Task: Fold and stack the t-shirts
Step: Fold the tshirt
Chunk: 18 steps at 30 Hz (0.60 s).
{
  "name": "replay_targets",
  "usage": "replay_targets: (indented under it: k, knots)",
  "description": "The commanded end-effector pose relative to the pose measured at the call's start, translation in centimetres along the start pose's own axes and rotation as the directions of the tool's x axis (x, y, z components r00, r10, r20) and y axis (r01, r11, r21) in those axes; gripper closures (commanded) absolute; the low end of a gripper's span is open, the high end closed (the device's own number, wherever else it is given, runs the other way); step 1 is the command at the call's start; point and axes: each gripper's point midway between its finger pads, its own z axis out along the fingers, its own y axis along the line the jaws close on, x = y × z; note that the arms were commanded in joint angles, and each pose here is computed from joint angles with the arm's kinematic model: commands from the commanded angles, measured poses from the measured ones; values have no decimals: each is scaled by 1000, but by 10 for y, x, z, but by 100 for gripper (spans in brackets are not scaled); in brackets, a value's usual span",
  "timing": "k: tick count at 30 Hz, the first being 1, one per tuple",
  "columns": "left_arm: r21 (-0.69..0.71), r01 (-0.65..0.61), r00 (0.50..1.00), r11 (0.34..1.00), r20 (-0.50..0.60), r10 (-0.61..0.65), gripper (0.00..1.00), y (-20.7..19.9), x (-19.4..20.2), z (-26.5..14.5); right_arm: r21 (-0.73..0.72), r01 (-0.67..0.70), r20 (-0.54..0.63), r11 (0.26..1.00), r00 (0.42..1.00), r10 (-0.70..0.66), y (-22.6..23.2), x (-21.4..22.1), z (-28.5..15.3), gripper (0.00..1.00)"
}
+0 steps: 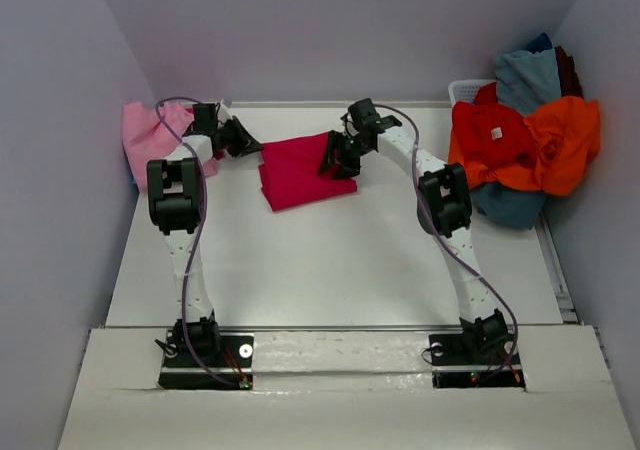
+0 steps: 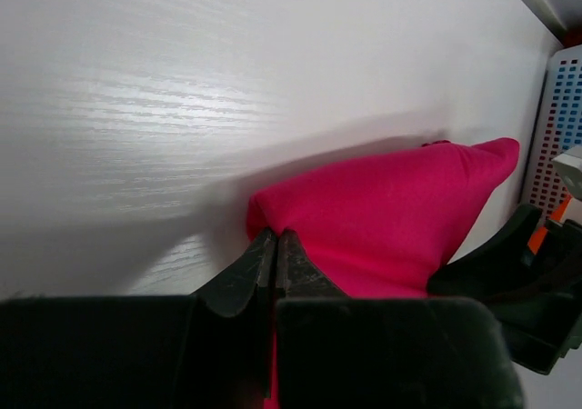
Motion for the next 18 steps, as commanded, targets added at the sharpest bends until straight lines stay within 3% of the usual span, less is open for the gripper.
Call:
replay_targets:
  k: [1, 8, 12, 18]
  knots:
    - [-52, -77, 989, 996, 124, 83, 90, -16, -43, -32, 118, 46, 17, 992, 999, -48, -13, 2, -12, 33]
    - [-96, -81, 984, 992, 152, 95, 90, -17, -48, -43, 166, 85, 119, 982, 987, -105, -1, -16, -48, 22]
    - [-98, -76, 986, 992, 142, 90, 90, -15, -44, -42, 161, 94, 190, 983, 974, -124, 15, -31, -69, 20]
    - [-97, -72, 989, 993, 124, 84, 94, -12, -36, -42, 102, 79, 187, 992, 978, -97, 34, -31, -80, 20]
